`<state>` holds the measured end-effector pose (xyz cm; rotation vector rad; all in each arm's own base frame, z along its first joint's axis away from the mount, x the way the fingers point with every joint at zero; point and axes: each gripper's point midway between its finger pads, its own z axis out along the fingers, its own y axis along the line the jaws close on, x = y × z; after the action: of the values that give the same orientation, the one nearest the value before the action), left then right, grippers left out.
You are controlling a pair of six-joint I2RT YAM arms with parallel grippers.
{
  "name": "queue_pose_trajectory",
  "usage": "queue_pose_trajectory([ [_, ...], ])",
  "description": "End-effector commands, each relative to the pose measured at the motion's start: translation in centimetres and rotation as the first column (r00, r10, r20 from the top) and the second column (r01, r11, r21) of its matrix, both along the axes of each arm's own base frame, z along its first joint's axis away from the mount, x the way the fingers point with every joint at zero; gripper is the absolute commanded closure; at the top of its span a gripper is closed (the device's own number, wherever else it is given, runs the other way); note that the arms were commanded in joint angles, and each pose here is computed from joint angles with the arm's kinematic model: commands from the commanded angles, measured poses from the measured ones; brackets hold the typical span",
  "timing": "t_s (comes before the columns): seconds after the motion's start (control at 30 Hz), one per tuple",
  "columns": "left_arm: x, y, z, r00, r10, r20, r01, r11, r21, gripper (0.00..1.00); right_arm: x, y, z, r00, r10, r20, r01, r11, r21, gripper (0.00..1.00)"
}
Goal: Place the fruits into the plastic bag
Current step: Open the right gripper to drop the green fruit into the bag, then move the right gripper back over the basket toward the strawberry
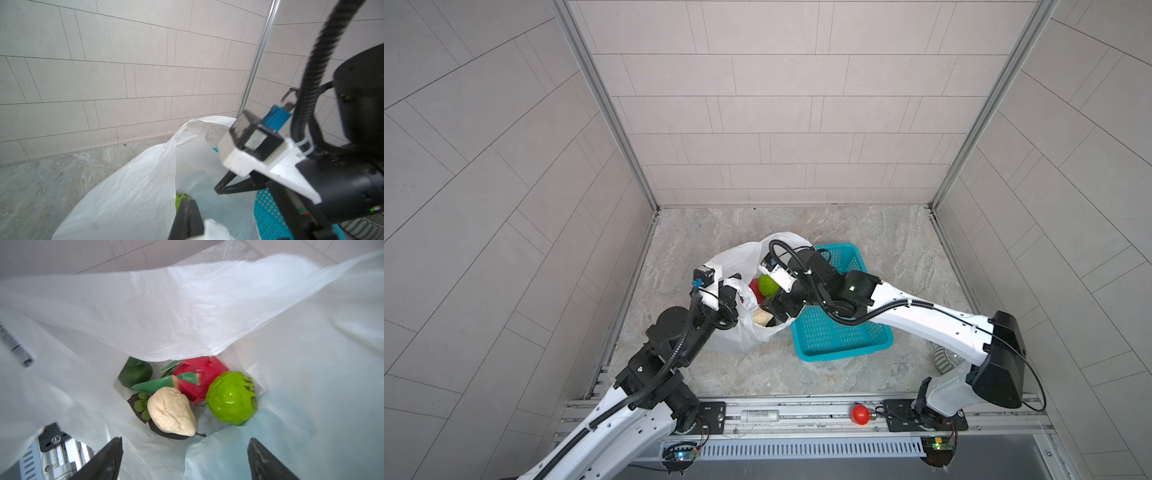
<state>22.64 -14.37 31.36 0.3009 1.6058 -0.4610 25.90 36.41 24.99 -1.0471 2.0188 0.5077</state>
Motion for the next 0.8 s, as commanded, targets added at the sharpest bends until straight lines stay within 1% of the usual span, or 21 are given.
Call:
queue_pose_trajectory([
  [0.0, 0.2, 0.0, 0.4, 1.000, 0.007, 0.008, -0.007, 1.000, -0.013, 1.00, 1.0, -1.9, 3.5, 0.988, -0.056, 0.144, 0.053, 0.998, 0.025, 0.10],
  [0.07, 0.2, -0.1, 0.4, 1.000, 0.005, 0.008, -0.005, 1.000, -0.012, 1.00, 1.4, -3.6, 6.5, 0.967, -0.126, 0.223, 0.108, 0.990, 0.094, 0.10],
  [0.13, 0.3, -0.1, 0.4, 1.000, 0.005, 0.008, -0.005, 1.000, -0.011, 1.00, 1.9, -5.8, 9.5, 0.932, -0.218, 0.288, 0.172, 0.969, 0.176, 0.10],
  [0.2, 0.3, -0.2, 0.3, 1.000, 0.004, 0.006, -0.004, 1.000, -0.011, 1.00, 2.8, -8.7, 12.2, 0.884, -0.343, 0.318, 0.263, 0.926, 0.270, 0.10],
  [0.23, 0.3, -0.3, 0.2, 1.000, 0.002, 0.003, -0.002, 1.000, -0.008, 1.00, 3.3, -10.4, 13.1, 0.859, -0.408, 0.310, 0.310, 0.895, 0.321, 0.10],
  [0.3, 0.4, -0.4, 0.1, 1.000, -0.001, 0.000, 0.001, 1.000, -0.009, 1.00, 4.6, -14.0, 14.3, 0.795, -0.550, 0.255, 0.425, 0.806, 0.412, 0.10],
  [0.33, 0.4, -0.4, 0.2, 1.000, 0.000, 0.000, 0.000, 1.000, -0.012, 1.00, 5.4, -16.1, 14.2, 0.754, -0.624, 0.207, 0.495, 0.745, 0.447, 0.10],
  [0.4, 0.4, -0.4, 0.3, 1.000, -0.001, 0.001, 0.001, 1.000, -0.015, 1.00, 7.0, -19.8, 12.5, 0.670, -0.736, 0.097, 0.624, 0.629, 0.464, 0.11],
  [0.43, 0.4, -0.4, 0.3, 1.000, -0.003, 0.003, 0.003, 1.000, -0.017, 1.00, 7.8, -21.2, 11.0, 0.640, -0.768, 0.030, 0.677, 0.582, 0.451, 0.12],
  [0.47, 0.4, -0.5, 0.3, 1.000, -0.004, 0.003, 0.004, 1.000, -0.019, 1.00, 8.6, -22.2, 9.2, 0.622, -0.783, -0.035, 0.718, 0.551, 0.425, 0.12],
  [0.5, 0.4, -0.5, 0.4, 1.000, -0.005, 0.004, 0.005, 1.000, -0.018, 1.00, 9.1, -22.5, 7.7, 0.617, -0.782, -0.085, 0.741, 0.541, 0.399, 0.12],
  [0.57, 0.4, -0.5, 0.4, 1.000, -0.004, 0.006, 0.004, 1.000, -0.017, 1.00, 10.0, -22.0, 3.9, 0.625, -0.758, -0.186, 0.767, 0.553, 0.325, 0.13],
  [0.6, 0.5, -0.5, 0.4, 1.000, -0.003, 0.007, 0.003, 1.000, -0.015, 1.00, 10.2, -21.4, 2.4, 0.633, -0.745, -0.212, 0.768, 0.569, 0.294, 0.13],
  [0.67, 0.5, -0.5, 0.4, 1.000, -0.006, 0.007, 0.006, 1.000, -0.012, 1.00, 10.5, -19.6, -0.7, 0.663, -0.694, -0.281, 0.749, 0.620, 0.234, 0.13],
  [0.73, 0.5, -0.6, 0.5, 1.000, -0.007, 0.006, 0.007, 1.000, -0.012, 1.00, 10.7, -17.9, -3.3, 0.671, -0.649, -0.357, 0.734, 0.650, 0.199, 0.13],
  [0.77, 0.5, -0.6, 0.4, 1.000, -0.007, 0.006, 0.007, 1.000, -0.012, 1.00, 10.8, -17.2, -4.5, 0.665, -0.633, -0.397, 0.734, 0.653, 0.188, 0.13],
])
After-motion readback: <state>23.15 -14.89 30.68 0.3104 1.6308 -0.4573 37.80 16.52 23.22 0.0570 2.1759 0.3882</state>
